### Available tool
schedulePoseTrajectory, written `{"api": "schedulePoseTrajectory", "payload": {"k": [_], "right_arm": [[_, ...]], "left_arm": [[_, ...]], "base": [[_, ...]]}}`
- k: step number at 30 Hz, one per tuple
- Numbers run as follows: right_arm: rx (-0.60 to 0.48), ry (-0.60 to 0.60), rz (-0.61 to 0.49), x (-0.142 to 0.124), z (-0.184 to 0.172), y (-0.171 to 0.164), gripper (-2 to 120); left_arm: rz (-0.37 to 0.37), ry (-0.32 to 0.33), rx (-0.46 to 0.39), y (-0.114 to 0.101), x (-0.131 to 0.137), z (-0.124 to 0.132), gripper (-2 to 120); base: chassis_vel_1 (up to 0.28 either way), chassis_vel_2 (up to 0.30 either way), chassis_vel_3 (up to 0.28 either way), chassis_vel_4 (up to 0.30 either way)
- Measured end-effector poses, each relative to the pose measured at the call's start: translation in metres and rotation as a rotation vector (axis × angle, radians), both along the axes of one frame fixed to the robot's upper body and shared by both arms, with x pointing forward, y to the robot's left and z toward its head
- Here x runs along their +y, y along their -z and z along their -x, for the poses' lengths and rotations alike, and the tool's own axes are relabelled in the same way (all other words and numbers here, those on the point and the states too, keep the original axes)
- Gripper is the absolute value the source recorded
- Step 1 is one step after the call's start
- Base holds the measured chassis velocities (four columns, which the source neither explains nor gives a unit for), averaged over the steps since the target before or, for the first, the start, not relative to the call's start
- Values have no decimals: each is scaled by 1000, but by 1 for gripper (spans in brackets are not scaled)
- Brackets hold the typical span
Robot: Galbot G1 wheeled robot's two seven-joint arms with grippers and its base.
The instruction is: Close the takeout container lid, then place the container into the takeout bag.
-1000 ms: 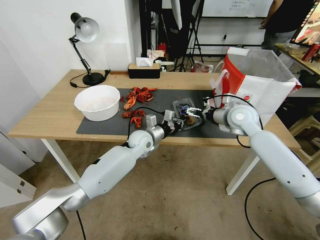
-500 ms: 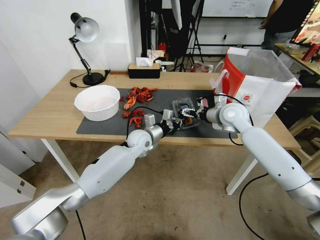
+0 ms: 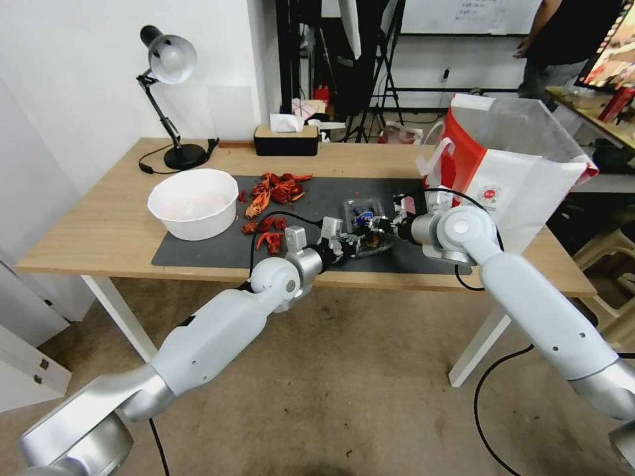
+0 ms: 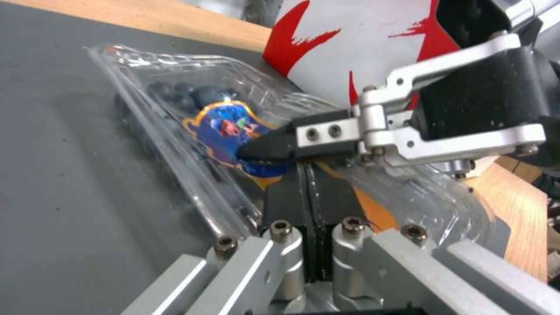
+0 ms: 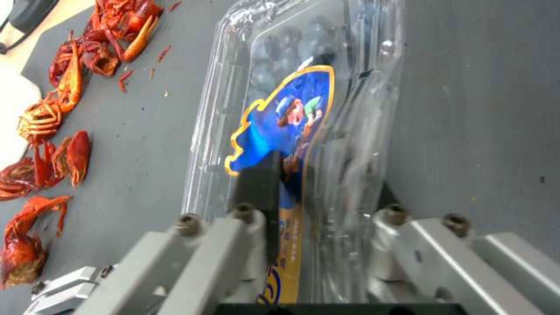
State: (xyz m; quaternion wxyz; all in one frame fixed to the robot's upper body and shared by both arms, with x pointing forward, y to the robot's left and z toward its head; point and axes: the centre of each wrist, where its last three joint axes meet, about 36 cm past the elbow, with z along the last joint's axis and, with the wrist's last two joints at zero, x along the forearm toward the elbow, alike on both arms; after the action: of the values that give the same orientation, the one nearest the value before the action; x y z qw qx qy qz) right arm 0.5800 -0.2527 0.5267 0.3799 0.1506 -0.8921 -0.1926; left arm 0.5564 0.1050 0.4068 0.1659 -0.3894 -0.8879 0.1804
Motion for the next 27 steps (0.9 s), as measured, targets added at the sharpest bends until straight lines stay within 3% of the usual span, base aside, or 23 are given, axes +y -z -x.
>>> {"api": "schedulePoseTrajectory", "payload": {"k": [2, 5, 9, 17, 20, 24, 27], "right_arm": [[1, 3, -2, -1, -1, 0, 5], [-1, 6, -12, -1, -2, 0, 0], [-20, 11, -30, -4, -3, -6, 0], [-101, 7, -45, -13, -4, -30, 0], [-128, -7, -53, -13, -2, -36, 0], [-141, -17, -60, -13, 0, -38, 0], [-158, -23, -71, -11, 2, -42, 0]], "left_arm": [[5, -5, -3, -1, 2, 0, 0], [19, -15, -11, -4, 5, 1, 0], [41, -33, -30, -12, 14, 2, 0], [38, -108, -84, -36, 72, 22, 0], [-2, -147, -92, -33, 106, 51, 0], [-21, -166, -104, -31, 121, 74, 0], [-48, -194, -142, -30, 138, 107, 0]], "base": [[0, 0, 0, 0], [0, 0, 0, 0], [0, 0, 0, 0], [0, 0, 0, 0], [0, 0, 0, 0], [0, 0, 0, 0], [0, 0, 0, 0]]}}
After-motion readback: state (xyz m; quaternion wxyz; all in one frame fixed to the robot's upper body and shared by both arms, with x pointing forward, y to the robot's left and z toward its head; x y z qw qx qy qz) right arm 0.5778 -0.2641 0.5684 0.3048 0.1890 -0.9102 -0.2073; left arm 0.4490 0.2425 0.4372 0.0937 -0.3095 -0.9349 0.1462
